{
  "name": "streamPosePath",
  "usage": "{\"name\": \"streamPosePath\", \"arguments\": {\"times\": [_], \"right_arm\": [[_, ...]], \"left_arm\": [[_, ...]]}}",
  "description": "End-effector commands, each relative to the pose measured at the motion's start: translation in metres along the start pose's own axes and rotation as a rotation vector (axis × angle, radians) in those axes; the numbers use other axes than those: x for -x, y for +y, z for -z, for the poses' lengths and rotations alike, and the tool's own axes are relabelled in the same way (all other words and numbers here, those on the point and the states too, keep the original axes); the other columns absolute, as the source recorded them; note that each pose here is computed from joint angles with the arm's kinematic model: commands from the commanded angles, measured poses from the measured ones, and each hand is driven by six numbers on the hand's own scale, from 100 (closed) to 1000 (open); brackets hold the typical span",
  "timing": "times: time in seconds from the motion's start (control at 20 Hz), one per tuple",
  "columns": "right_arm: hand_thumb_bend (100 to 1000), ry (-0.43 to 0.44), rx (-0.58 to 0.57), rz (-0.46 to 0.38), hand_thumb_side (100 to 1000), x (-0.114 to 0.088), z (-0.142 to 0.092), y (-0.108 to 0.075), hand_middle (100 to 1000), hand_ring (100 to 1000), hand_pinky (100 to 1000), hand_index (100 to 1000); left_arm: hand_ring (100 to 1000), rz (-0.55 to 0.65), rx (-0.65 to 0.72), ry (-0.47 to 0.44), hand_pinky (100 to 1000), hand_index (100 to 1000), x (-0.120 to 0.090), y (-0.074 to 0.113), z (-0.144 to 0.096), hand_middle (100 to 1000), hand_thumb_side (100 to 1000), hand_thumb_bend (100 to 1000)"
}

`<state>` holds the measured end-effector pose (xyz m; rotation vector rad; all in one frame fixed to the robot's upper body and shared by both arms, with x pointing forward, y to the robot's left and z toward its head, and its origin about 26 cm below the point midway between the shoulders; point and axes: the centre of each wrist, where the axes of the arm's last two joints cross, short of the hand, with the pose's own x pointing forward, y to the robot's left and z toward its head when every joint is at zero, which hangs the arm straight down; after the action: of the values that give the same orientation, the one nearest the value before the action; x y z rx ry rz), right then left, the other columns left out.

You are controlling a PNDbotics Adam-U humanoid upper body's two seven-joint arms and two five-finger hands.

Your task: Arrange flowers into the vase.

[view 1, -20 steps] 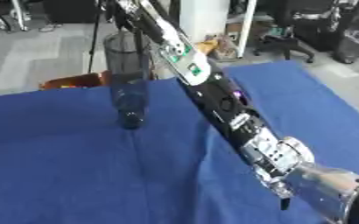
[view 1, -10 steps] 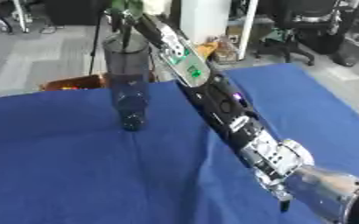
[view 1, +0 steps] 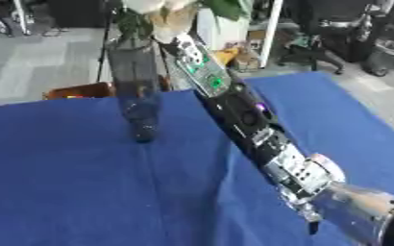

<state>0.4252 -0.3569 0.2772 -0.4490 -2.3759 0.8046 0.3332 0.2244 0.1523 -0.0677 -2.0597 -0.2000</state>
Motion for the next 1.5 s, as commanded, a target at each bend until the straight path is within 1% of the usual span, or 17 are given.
{"name": "streamPosePath", "arguments": {"times": [0.05, 0.1, 0.6, 0.65, 0.7, 0.75, 0.8, 0.95, 1.1, 1.15, 1.2, 1.3, 1.4, 1.5], "right_arm": [[100, -0.019, 0.002, -0.037, 972, -0.0065, 0.005, -0.0153, 340, 789, 678, 656], [100, -0.011, -0.004, -0.04, 979, -0.0054, 0.0037, -0.0154, 329, 785, 651, 657], [100, 0.007, -0.013, -0.05, 986, -0.0037, 0.0006, -0.0174, 324, 781, 636, 656], [100, 0.009, -0.011, -0.05, 993, -0.0037, 0.0004, -0.0177, 312, 772, 631, 652], [100, 0.012, -0.012, -0.05, 1000, -0.0037, 0.0003, -0.0179, 280, 737, 606, 646], [100, 0.014, -0.014, -0.05, 1000, -0.0039, 0.0004, -0.018, 280, 737, 606, 646], [100, 0.016, -0.019, -0.052, 1000, -0.0044, 0.0006, -0.0182, 214, 679, 551, 624], [100, 0.021, -0.03, -0.054, 1000, -0.0069, 0.0013, -0.0189, 104, 559, 418, 534], [100, 0.028, -0.028, -0.062, 1000, -0.0094, 0.0016, -0.0213, 100, 460, 283, 475], [100, 0.029, -0.026, -0.066, 1000, -0.0101, 0.0018, -0.0218, 100, 449, 266, 470], [100, 0.032, -0.023, -0.068, 1000, -0.0104, 0.0018, -0.0223, 100, 402, 197, 455], [100, 0.04, -0.017, -0.07, 1000, -0.0105, 0.0017, -0.0229, 100, 369, 139, 448], [100, 0.048, -0.014, -0.068, 1000, -0.0101, 0.0015, -0.0229, 100, 345, 100, 446], [100, 0.056, -0.011, -0.058, 1000, -0.0095, 0.0012, -0.0227, 100, 327, 100, 444]], "left_arm": [[566, 0.01, 0.009, -0.028, 394, 770, -0.007, 0.0014, 0.0046, 601, 697, 594], [566, 0.01, 0.008, -0.028, 395, 770, -0.0071, 0.0016, 0.0046, 601, 698, 594], [566, 0.014, 0.005, -0.028, 396, 770, -0.007, 0.0027, 0.0042, 601, 699, 592], [566, 0.015, 0.005, -0.027, 396, 770, -0.007, 0.0028, 0.0041, 601, 699, 593], [566, 0.015, 0.004, -0.028, 396, 769, -0.007, 0.003, 0.0041, 601, 699, 592], [566, 0.016, 0.003, -0.028, 396, 769, -0.007, 0.0032, 0.004, 601, 699, 592], [566, 0.017, 0.002, -0.026, 396, 769, -0.0068, 0.0036, 0.0039, 601, 700, 592], [567, 0.02, 0.0, -0.025, 397, 770, -0.0065, 0.0042, 0.0035, 601, 699, 593], [567, 0.022, -0.002, -0.023, 397, 769, -0.0062, 0.0047, 0.0031, 601, 699, 593], [567, 0.023, -0.002, -0.023, 397, 769, -0.0061, 0.0048, 0.0031, 601, 699, 593], [567, 0.023, -0.003, -0.022, 398, 770, -0.006, 0.0048, 0.003, 601, 699, 593], [567, 0.024, -0.003, -0.021, 398, 769, -0.0058, 0.005, 0.0028, 601, 699, 592], [567, 0.025, -0.004, -0.02, 398, 770, -0.0055, 0.0052, 0.0025, 601, 700, 592], [567, 0.026, -0.005, -0.019, 398, 769, -0.0053, 0.0055, 0.0022, 601, 700, 592]]}}
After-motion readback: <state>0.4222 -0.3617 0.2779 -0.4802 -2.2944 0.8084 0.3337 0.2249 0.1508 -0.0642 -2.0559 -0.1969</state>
